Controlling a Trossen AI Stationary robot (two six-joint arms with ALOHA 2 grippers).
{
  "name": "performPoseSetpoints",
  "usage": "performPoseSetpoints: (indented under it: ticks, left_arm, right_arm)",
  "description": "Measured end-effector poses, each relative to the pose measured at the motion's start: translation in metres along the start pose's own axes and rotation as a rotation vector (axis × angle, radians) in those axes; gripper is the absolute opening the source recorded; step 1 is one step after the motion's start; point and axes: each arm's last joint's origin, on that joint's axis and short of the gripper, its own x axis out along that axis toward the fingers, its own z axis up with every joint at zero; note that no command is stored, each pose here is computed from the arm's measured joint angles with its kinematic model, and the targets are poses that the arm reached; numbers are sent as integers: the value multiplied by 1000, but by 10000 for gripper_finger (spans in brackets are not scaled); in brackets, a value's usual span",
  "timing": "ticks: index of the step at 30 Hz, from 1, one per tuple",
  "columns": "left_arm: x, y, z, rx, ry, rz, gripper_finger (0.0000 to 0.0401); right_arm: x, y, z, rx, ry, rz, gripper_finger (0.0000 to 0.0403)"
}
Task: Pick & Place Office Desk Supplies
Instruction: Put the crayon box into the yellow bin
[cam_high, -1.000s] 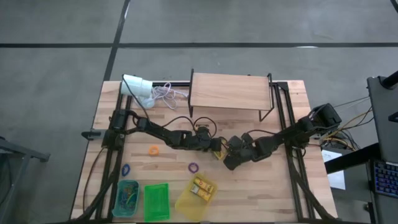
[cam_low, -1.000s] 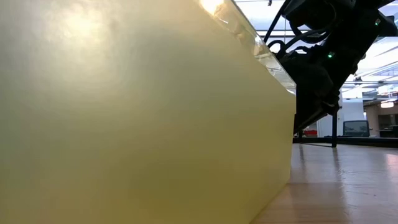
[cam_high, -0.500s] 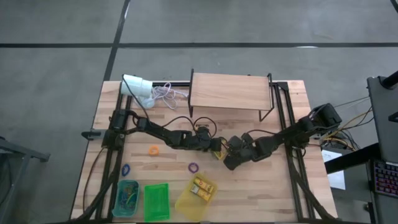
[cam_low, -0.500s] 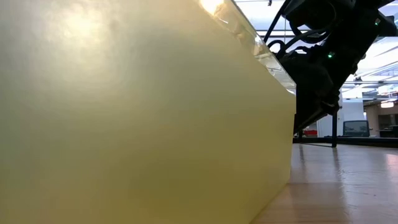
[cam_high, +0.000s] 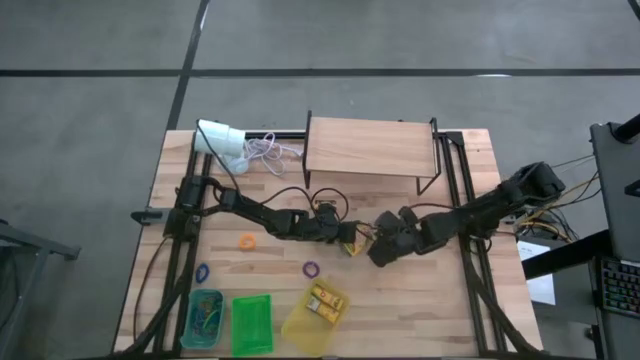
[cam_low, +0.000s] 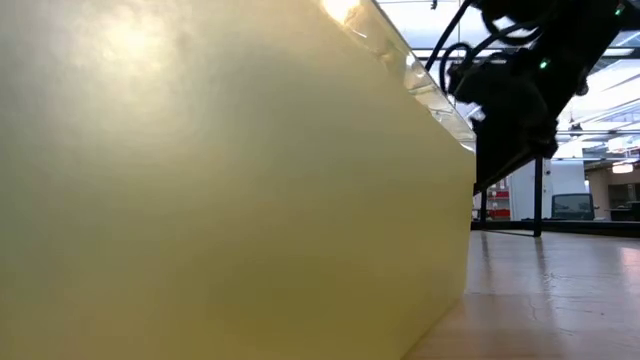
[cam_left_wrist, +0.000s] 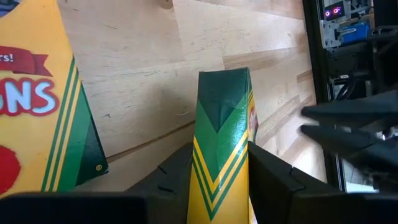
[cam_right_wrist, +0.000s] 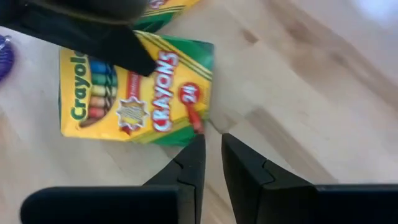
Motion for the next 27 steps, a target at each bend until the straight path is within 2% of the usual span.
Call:
performPoseSetpoints:
  ticks: [8,14,20,27]
  left_arm:
    - [0,1,0,1,1,6,127]
    - [0,1,0,2,2,6,127]
    - [0,1,0,1,2,6,128]
    - [0,0,0,-1,0,-4,129]
  right_arm:
    - [-43,-24,-1,24,-40,-52,52]
    - [-72,-41,-9,49,-106,16,52]
    - [-83,-56,-18,50,-121,91,52]
    - [-86,-64,-21,62,-129,113,52]
